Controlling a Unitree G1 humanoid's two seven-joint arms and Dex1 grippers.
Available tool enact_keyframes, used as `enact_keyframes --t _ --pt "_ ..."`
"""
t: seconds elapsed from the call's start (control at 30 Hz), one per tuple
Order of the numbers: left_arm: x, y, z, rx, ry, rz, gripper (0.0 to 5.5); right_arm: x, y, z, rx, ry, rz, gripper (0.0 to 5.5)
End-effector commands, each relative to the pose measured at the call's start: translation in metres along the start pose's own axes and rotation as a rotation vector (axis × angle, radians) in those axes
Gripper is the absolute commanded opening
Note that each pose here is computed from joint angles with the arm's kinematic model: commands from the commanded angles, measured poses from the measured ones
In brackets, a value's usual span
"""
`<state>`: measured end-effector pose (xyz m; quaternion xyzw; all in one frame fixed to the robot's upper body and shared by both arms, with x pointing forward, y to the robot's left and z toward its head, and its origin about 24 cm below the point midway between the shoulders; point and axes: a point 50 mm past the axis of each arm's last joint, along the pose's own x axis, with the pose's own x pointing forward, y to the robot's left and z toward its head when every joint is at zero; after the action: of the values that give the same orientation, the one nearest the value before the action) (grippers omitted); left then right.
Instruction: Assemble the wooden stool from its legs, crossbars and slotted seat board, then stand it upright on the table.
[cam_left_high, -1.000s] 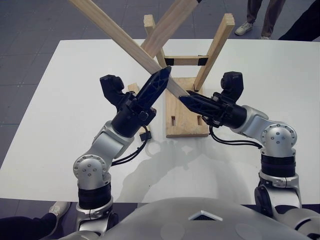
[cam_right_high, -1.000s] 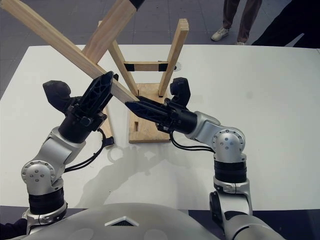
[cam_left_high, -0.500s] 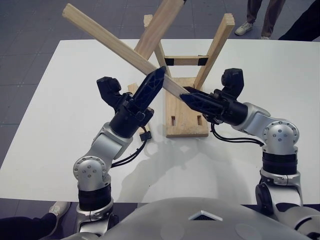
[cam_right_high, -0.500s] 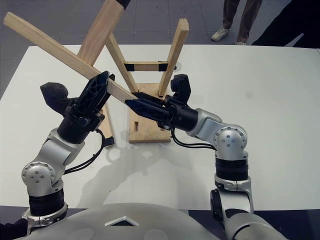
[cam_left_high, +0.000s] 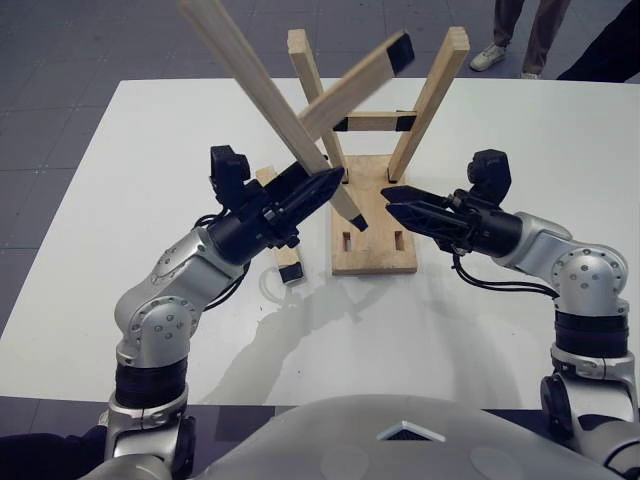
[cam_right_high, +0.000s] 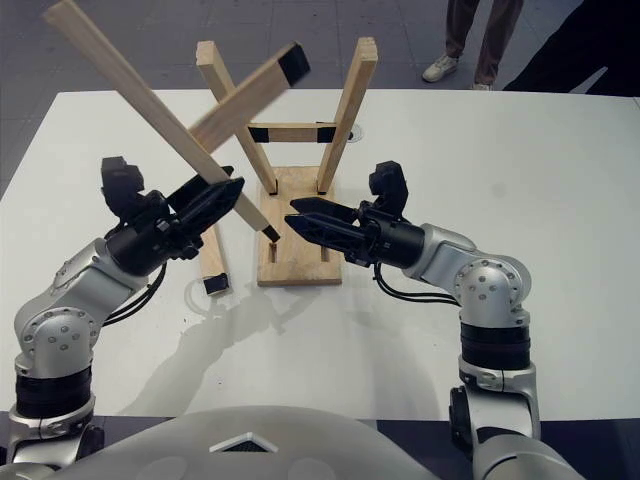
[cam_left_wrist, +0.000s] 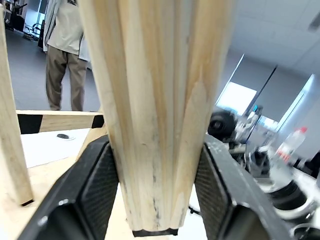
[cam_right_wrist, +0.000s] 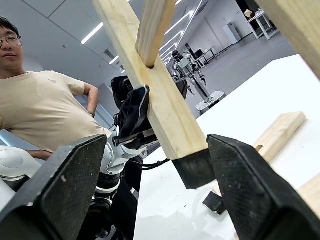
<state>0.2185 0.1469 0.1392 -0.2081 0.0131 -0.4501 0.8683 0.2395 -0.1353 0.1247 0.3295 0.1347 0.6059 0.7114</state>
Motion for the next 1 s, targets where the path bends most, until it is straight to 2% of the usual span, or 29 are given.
enact_keyframes --t 0.03,0.17,0.27,0.43,0.53,0.77,1.0 --pt "0.008 -0.003 0.019 0.129 -0.03 -0.046 2.06 -0.009 -0.004 0.005 -0.026 0.005 -0.05 3.7" --pt "0.012 -0.002 0.025 0.165 -0.057 -0.083 2.06 -0.021 -0.006 0.001 -0.029 0.027 -0.103 3.7" --pt "0.012 -0.001 0.022 0.223 0.011 -0.162 2.06 -0.033 -0.009 -0.004 -0.037 0.058 -0.15 3.7" --pt "0.008 0.02 0.018 0.328 0.152 -0.228 2.06 -0.045 -0.012 -0.011 -0.054 0.098 -0.204 3.7" --pt "0.01 0.031 0.014 0.379 0.156 -0.246 2.05 -0.047 -0.012 -0.012 -0.062 0.118 -0.208 3.7" --pt "0.017 0.024 -0.009 0.354 0.109 -0.345 2.05 -0.049 -0.017 -0.015 -0.068 0.177 -0.233 3.7" --pt "0.006 0.032 -0.029 0.483 0.222 -0.368 2.05 -0.054 -0.018 -0.018 -0.06 0.196 -0.251 3.7"
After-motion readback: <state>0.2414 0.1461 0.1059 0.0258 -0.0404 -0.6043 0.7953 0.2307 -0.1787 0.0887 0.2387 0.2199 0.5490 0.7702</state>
